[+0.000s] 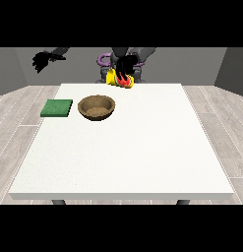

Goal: Pick the cup and pour the ball into the bowl, then pick the bowl and place it on the pad

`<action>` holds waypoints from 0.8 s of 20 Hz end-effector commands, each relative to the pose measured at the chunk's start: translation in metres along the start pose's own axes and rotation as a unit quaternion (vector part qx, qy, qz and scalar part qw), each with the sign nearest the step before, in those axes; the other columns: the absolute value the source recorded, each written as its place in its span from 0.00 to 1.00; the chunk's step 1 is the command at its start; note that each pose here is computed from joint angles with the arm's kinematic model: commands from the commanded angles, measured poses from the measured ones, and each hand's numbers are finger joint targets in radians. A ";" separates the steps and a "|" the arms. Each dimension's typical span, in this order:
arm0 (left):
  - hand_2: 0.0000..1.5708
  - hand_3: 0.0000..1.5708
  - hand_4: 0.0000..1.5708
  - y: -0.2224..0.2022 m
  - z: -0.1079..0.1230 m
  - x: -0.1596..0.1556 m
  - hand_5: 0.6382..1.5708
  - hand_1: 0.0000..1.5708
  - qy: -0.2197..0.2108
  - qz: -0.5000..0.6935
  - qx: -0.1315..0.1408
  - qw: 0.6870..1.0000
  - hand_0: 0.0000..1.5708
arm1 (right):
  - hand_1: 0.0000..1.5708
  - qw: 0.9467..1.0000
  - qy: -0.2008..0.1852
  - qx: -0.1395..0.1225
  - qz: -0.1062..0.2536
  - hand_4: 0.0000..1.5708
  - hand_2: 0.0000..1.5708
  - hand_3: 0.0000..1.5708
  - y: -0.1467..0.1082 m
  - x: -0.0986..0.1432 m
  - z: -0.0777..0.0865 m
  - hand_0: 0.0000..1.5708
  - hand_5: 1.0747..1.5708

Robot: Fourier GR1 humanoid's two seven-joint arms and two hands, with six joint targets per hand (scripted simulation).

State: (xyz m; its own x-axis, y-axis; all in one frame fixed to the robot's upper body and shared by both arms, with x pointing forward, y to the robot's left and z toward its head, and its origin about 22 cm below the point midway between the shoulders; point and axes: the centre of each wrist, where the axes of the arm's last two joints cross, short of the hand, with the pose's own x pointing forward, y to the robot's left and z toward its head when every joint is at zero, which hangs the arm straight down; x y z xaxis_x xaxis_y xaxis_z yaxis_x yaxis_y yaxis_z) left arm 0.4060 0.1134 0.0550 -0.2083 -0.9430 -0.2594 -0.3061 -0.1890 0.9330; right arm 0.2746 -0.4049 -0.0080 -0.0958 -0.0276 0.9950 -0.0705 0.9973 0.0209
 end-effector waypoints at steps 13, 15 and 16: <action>1.00 1.00 0.97 0.006 0.013 0.090 0.53 0.92 -0.170 -0.324 -0.023 0.930 0.92 | 0.00 1.000 0.019 -0.009 -0.002 0.00 0.00 0.00 -0.002 -0.014 0.008 0.00 1.00; 1.00 1.00 0.97 0.007 0.001 0.065 0.53 0.92 -0.160 -0.325 -0.055 0.931 0.92 | 0.00 0.999 0.039 0.016 -0.015 0.00 0.00 0.00 0.005 -0.010 0.006 0.00 1.00; 1.00 1.00 0.97 0.024 -0.001 0.084 0.53 0.92 -0.189 -0.323 -0.017 0.927 0.92 | 0.00 0.998 0.045 -0.032 -0.007 0.00 0.00 0.00 0.001 -0.020 0.006 0.00 1.00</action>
State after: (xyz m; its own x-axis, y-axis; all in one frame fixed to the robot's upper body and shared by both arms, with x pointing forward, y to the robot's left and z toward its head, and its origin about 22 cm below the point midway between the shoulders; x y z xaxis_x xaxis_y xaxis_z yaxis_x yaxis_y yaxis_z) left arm 0.3861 0.0494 0.0420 -0.2795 -0.5158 -0.8098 -0.4101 -0.6985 0.5865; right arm 0.2729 -0.4064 -0.0167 -0.0451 -0.0381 0.9983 -0.0614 0.9975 0.0353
